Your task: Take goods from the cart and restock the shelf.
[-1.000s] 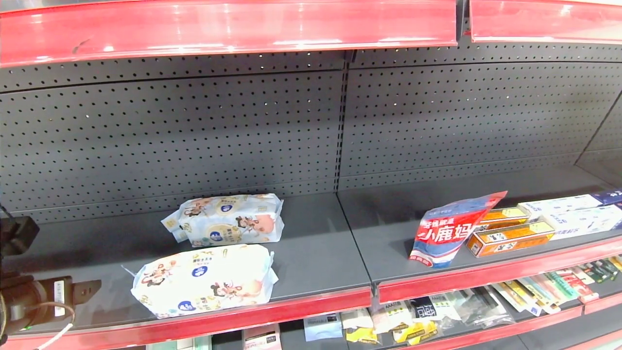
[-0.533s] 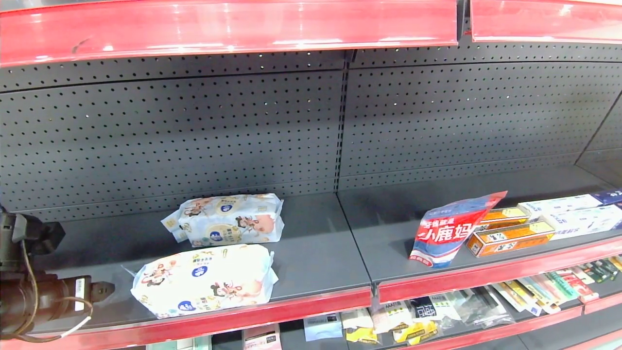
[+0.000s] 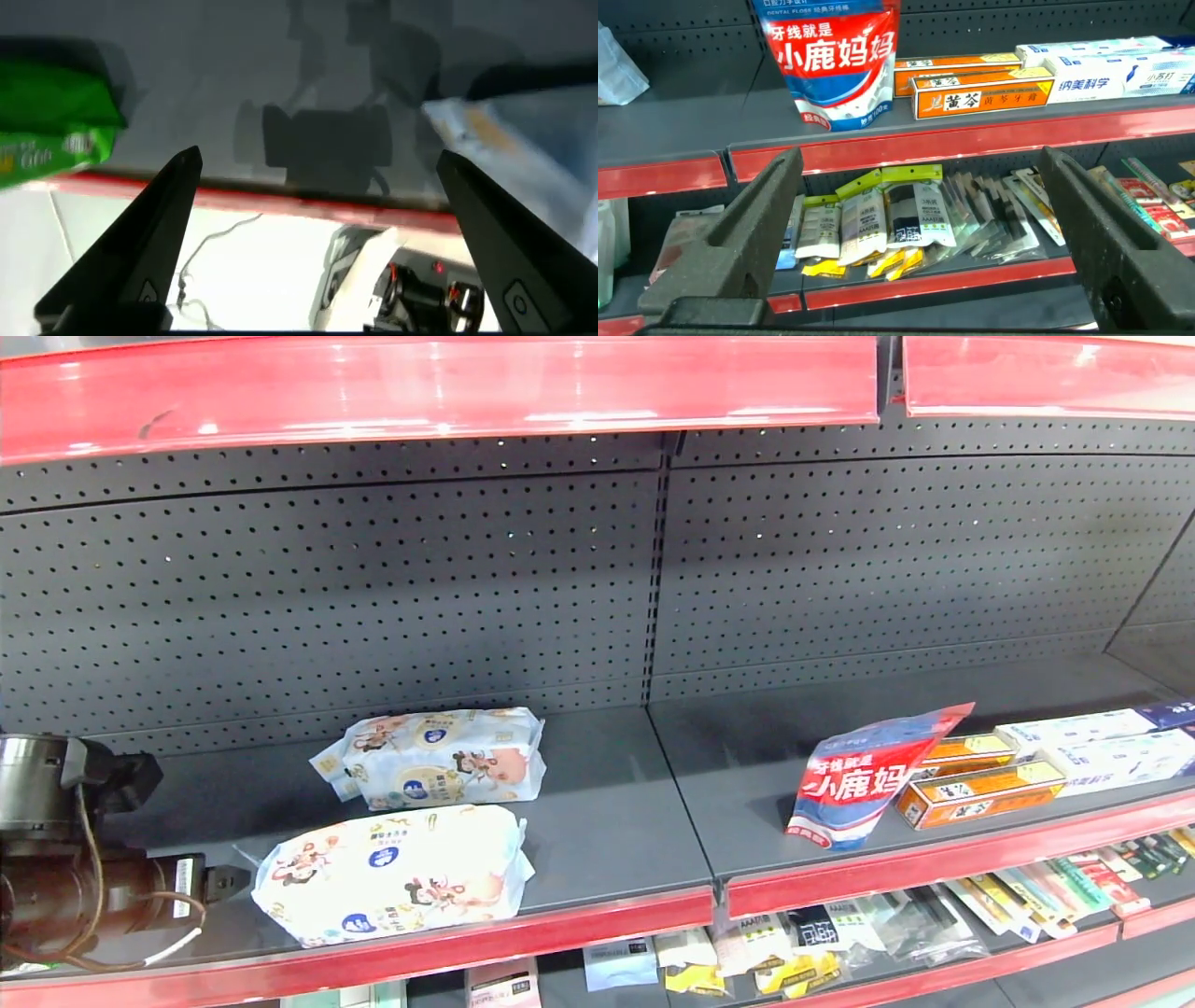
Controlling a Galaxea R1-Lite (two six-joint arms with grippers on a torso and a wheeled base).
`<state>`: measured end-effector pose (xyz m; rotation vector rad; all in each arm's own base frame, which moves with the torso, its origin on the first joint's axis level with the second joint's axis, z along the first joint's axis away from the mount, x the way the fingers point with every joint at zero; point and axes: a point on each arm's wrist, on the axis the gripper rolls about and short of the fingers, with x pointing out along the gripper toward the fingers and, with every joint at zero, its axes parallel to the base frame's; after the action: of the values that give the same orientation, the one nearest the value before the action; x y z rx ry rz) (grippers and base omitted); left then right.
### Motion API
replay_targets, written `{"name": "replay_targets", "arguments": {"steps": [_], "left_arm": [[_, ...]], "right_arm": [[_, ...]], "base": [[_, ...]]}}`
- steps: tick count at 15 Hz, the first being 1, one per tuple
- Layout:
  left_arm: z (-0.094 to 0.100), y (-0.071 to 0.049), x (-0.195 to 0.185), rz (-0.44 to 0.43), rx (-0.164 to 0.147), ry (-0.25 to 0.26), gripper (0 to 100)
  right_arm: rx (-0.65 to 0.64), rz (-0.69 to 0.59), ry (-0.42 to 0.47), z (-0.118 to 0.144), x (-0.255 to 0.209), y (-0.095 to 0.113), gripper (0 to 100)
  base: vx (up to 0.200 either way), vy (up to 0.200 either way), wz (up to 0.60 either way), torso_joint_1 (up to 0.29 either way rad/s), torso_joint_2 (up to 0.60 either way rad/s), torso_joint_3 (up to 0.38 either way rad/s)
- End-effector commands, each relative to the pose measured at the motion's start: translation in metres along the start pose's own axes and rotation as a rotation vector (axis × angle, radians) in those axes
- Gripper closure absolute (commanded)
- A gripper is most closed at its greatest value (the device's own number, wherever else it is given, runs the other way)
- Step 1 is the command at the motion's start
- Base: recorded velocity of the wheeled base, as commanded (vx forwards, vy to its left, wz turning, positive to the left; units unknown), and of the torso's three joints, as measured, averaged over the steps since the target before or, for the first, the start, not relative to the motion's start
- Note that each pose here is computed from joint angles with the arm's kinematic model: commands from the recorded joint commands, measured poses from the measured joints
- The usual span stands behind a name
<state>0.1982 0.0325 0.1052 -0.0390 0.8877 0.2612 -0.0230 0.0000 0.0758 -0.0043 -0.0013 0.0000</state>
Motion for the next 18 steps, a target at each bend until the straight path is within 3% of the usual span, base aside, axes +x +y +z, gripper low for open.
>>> {"name": "replay_targets", "arguments": {"steps": [1,6,18], "left_arm": [[0.0,-0.002,0.005,-0.015,0.005,0.012,0],[0.003,-0.006,0.008,-0.079,0.013,0.016,0],[0.006,-0.017,0.009,-0.112,0.052,-0.003,0]], "right_arm": [[0.0,0.0,0.001,0.0,0.0,0.0,0],[0.0,0.0,0.001,0.0,0.0,0.0,0],[0.0,0.0,0.0,0.0,0.0,0.0,0]], "base": [[0.0,0.0,0.0,0.0,0.0,0.0],[0.0,0.0,0.0,0.0,0.0,0.0],[0.0,0.0,0.0,0.0,0.0,0.0]]}}
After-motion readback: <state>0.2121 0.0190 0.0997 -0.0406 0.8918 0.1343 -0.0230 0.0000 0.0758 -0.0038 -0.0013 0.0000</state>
